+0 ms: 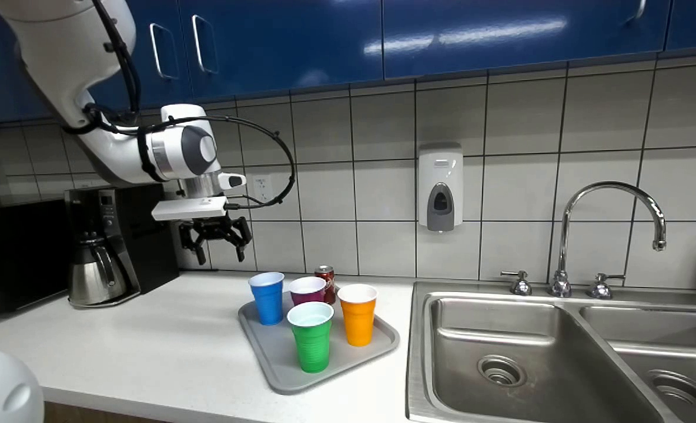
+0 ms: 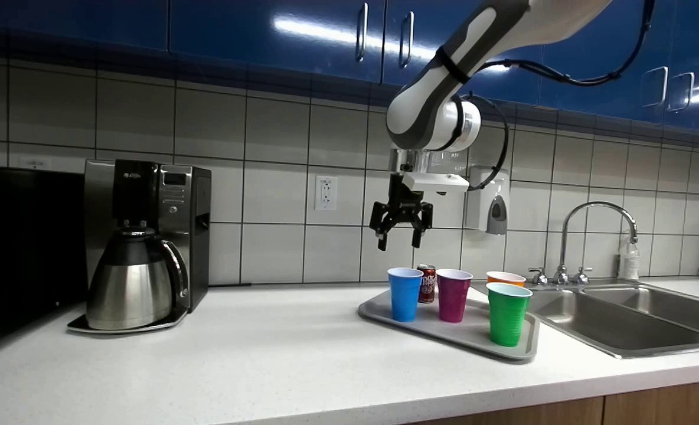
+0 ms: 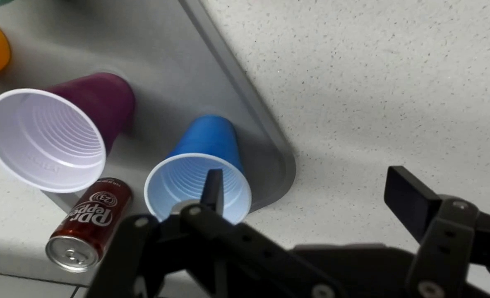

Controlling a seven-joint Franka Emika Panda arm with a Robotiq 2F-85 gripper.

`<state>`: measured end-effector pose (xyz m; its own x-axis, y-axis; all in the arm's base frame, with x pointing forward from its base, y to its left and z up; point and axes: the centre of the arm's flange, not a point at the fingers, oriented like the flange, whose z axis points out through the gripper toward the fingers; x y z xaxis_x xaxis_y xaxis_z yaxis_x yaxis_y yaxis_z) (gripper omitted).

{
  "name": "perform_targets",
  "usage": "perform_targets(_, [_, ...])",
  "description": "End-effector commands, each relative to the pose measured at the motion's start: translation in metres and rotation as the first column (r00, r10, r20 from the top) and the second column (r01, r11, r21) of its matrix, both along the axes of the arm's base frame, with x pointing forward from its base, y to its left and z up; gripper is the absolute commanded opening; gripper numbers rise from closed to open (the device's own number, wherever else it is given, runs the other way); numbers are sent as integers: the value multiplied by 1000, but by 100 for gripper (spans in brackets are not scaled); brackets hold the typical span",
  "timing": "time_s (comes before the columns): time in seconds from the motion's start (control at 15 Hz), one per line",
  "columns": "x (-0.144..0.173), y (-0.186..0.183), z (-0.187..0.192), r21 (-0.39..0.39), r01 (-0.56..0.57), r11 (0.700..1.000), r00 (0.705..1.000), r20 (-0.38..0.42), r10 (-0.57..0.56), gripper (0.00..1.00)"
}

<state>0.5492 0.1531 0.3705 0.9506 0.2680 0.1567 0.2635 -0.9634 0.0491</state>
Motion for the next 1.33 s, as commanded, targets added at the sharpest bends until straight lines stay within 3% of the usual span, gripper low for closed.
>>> perform_targets(0.0, [30,-3,-6,-3,-11,1000,1000,16,11,100])
perform_targets(0.6, [68,-3,-35,7,-12,1000,1000,8,12,100])
perform_targets(1.27, [86,-2,-67,10,-6,1000,999,-31,6,100])
